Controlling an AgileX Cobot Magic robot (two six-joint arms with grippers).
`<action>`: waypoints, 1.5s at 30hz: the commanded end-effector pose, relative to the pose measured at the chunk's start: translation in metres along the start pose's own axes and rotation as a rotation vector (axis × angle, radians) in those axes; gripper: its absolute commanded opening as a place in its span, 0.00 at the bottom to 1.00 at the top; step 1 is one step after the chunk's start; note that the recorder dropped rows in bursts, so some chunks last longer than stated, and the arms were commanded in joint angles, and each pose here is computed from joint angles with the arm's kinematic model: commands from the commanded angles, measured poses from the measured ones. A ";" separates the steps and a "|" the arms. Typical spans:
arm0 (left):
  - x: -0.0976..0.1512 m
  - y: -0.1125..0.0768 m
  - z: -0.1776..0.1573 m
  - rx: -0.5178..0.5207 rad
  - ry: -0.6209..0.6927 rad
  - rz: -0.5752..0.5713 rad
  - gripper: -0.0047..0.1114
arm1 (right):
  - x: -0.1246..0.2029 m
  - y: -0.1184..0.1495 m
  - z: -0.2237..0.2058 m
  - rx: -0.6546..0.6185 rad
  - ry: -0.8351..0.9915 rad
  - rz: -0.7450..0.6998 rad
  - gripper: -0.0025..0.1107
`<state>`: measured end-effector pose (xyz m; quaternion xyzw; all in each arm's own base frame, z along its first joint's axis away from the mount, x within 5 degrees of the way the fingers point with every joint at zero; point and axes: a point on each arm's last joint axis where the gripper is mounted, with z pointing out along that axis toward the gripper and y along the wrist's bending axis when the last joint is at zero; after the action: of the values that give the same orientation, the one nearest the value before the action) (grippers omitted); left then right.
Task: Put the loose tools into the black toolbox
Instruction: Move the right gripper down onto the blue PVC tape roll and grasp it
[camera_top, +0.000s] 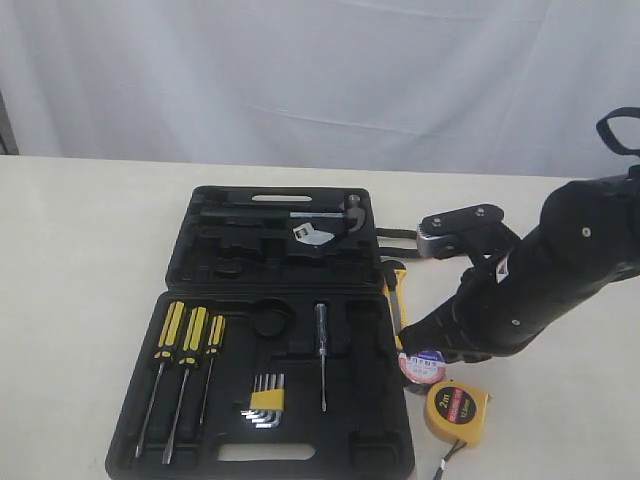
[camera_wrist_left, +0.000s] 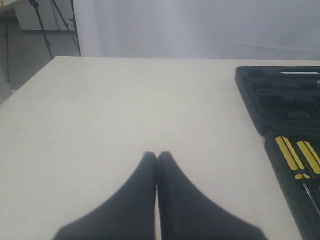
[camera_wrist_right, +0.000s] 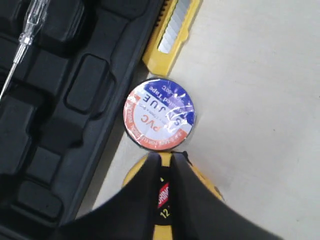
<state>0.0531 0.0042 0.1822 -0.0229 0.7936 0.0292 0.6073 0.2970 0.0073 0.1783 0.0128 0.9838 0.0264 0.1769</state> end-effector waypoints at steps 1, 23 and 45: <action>0.000 -0.001 0.000 0.008 -0.009 -0.010 0.04 | -0.004 0.001 -0.002 0.003 -0.020 -0.024 0.45; 0.000 -0.001 0.000 0.008 -0.009 -0.010 0.04 | -0.001 -0.003 0.042 0.027 0.046 -0.089 0.63; 0.000 -0.001 0.000 0.008 -0.009 -0.010 0.04 | -0.005 -0.004 0.065 0.031 -0.015 -0.112 0.63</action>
<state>0.0531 0.0042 0.1822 -0.0229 0.7936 0.0292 0.6073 0.3208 0.0049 0.1187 -0.0292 0.9847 0.0041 0.1720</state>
